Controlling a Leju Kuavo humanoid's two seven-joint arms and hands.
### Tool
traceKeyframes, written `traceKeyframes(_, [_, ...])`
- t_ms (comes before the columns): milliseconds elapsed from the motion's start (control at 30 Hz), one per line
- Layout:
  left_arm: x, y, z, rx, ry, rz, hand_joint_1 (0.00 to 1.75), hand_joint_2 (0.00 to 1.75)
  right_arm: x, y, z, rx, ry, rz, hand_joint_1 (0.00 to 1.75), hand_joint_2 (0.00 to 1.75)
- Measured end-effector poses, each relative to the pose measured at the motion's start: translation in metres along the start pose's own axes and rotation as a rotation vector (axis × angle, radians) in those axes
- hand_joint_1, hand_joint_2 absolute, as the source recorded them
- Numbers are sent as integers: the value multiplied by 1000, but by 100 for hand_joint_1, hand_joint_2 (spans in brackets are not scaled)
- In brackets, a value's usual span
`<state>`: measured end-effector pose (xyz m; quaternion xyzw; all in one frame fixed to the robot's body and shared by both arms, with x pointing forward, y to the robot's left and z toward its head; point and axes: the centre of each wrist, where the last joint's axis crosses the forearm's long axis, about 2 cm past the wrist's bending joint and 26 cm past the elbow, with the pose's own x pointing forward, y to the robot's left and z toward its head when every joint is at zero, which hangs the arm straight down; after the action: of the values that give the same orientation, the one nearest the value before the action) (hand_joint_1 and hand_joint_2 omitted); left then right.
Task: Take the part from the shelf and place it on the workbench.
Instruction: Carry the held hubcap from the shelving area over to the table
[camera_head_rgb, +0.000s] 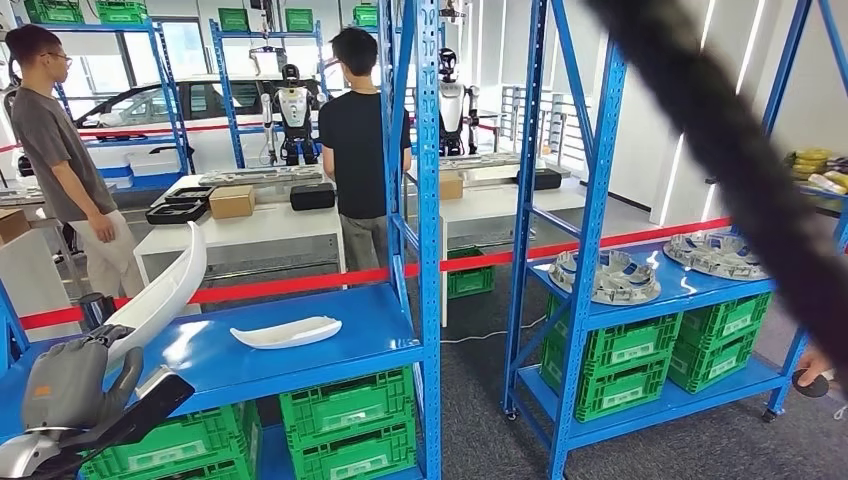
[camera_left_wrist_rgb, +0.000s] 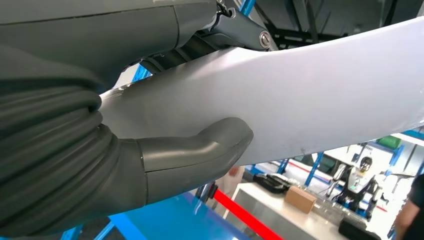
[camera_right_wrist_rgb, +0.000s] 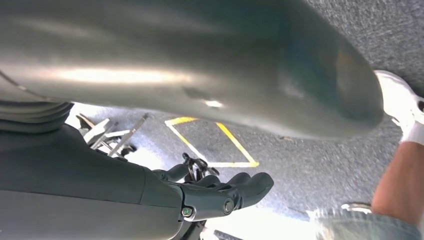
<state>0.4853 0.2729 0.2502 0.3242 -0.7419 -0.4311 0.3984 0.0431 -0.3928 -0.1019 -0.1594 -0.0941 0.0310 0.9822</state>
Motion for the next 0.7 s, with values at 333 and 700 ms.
traceKeyframes(333, [-3, -4, 4, -12, 2, -9, 157, 175, 1, 0, 0, -10, -20, 19, 0, 0])
traceKeyframes(700, [-3, -3, 4, -30, -1, 6, 157, 175, 0, 0, 0, -37, -22, 22, 0, 0])
